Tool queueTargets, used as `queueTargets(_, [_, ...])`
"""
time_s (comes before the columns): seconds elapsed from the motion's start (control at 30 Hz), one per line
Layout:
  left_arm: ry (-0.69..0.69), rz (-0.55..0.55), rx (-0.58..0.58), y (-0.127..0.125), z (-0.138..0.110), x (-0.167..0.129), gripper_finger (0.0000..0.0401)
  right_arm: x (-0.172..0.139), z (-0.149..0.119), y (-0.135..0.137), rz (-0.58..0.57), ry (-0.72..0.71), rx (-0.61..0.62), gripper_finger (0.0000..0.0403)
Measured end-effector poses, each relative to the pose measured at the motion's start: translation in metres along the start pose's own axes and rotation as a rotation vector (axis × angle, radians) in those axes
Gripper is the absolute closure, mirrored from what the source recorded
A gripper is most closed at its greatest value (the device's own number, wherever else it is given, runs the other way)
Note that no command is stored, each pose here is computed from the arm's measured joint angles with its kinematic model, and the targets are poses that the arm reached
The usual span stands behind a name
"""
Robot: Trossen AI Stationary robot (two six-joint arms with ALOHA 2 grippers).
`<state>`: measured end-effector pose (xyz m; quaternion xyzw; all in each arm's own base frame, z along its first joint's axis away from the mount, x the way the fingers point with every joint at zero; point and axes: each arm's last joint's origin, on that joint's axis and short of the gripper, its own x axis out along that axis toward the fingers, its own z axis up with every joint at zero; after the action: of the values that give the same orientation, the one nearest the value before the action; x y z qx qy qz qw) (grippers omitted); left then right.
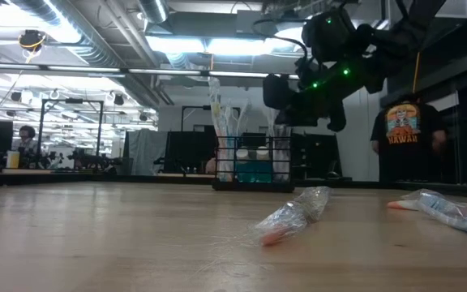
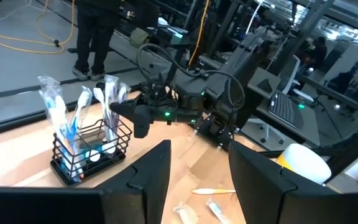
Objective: Pick & Place toothbrushing station
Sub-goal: Put the violet toothbrush into the right section of the mesh organizer
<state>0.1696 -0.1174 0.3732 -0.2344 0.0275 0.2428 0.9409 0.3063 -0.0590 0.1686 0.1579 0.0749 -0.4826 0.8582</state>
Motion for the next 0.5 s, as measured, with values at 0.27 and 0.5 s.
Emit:
queueTargets(0.27, [-0.004, -0.015, -0.002, -0.002, -0.001, -0.005, 0.0244, 0.002, 0.005, -0.001, 0.013, -0.016, 0.071, 0.0194])
queueTargets(0.5, [-0.020, -0.020, 0.003, -0.004, -0.002, -0.011, 0.0244, -0.004, 0.016, 0.001, 0.088, -0.009, 0.130, 0.0137])
